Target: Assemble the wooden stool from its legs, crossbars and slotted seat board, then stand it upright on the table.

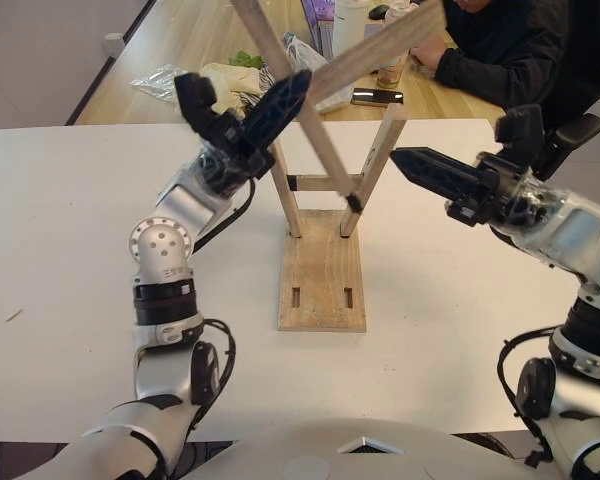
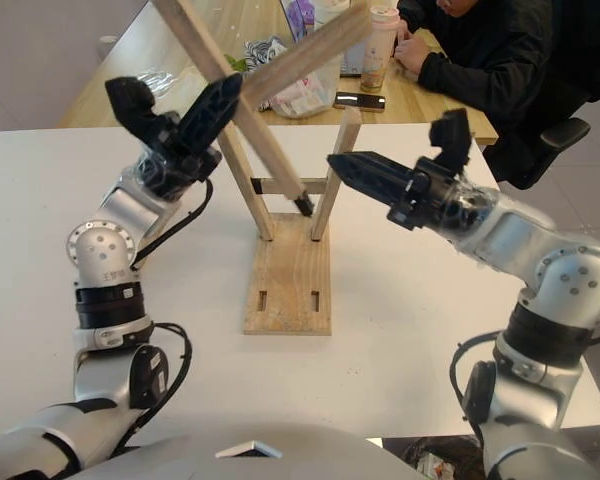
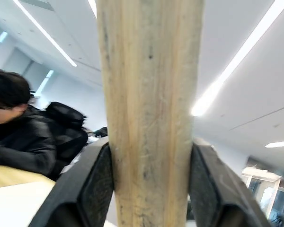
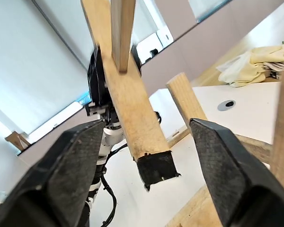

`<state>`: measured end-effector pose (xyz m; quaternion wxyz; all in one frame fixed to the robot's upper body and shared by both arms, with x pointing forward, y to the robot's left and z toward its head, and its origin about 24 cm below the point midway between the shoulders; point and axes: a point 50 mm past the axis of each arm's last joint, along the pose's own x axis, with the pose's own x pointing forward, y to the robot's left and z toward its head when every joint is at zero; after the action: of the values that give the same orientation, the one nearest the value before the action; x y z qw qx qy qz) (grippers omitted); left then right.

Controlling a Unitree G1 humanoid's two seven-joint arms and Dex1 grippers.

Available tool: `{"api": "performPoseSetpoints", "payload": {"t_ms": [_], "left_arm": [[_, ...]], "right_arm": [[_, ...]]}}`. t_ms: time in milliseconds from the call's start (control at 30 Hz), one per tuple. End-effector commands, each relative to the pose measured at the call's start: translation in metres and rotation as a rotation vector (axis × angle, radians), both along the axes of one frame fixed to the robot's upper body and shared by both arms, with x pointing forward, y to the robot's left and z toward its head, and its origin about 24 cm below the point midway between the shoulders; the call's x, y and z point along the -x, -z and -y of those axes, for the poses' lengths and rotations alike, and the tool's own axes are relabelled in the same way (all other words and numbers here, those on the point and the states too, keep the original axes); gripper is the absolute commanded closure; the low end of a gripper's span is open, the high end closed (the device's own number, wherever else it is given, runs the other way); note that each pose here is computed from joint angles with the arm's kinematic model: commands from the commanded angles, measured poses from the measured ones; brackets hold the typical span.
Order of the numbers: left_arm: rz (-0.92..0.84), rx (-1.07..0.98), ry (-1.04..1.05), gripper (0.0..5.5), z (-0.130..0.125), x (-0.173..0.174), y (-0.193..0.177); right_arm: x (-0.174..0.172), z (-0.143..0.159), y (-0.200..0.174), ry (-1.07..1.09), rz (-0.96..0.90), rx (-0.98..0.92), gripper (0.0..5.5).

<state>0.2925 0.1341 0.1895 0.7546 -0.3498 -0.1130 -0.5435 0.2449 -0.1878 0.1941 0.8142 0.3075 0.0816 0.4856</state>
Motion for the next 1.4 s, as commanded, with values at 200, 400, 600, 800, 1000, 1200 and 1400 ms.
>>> {"api": "performPoseSetpoints", "payload": {"t_ms": [200, 400, 600, 800, 1000, 1200, 1400], "left_arm": [[0.06, -0.281, 0.01, 3.48, -0.025, 0.033, 0.051], [0.05, -0.367, 0.023, 3.48, -0.028, 0.041, 0.077], [0.073, -0.446, 0.029, 3.48, -0.029, 0.045, 0.096], [0.108, -0.482, 0.039, 3.48, -0.028, 0.046, 0.101], [0.124, -0.507, 0.058, 3.48, -0.031, 0.049, 0.099], [0.139, -0.523, 0.059, 3.48, -0.032, 0.047, 0.098], [0.142, -0.654, 0.121, 3.48, -0.037, 0.063, 0.126]], "right_arm": [[-0.003, 0.049, 0.039, 0.205, -0.091, -0.001, 2.23], [-0.009, 0.052, 0.043, 0.226, -0.106, 0.007, 2.23], [-0.013, 0.051, 0.042, 0.229, -0.106, 0.014, 2.23], [-0.015, 0.049, 0.044, 0.227, -0.108, 0.019, 2.23], [-0.016, 0.049, 0.045, 0.239, -0.109, 0.022, 2.23], [-0.017, 0.05, 0.047, 0.253, -0.112, 0.023, 2.23], [-0.016, 0.052, 0.048, 0.263, -0.111, 0.024, 2.23]]}}
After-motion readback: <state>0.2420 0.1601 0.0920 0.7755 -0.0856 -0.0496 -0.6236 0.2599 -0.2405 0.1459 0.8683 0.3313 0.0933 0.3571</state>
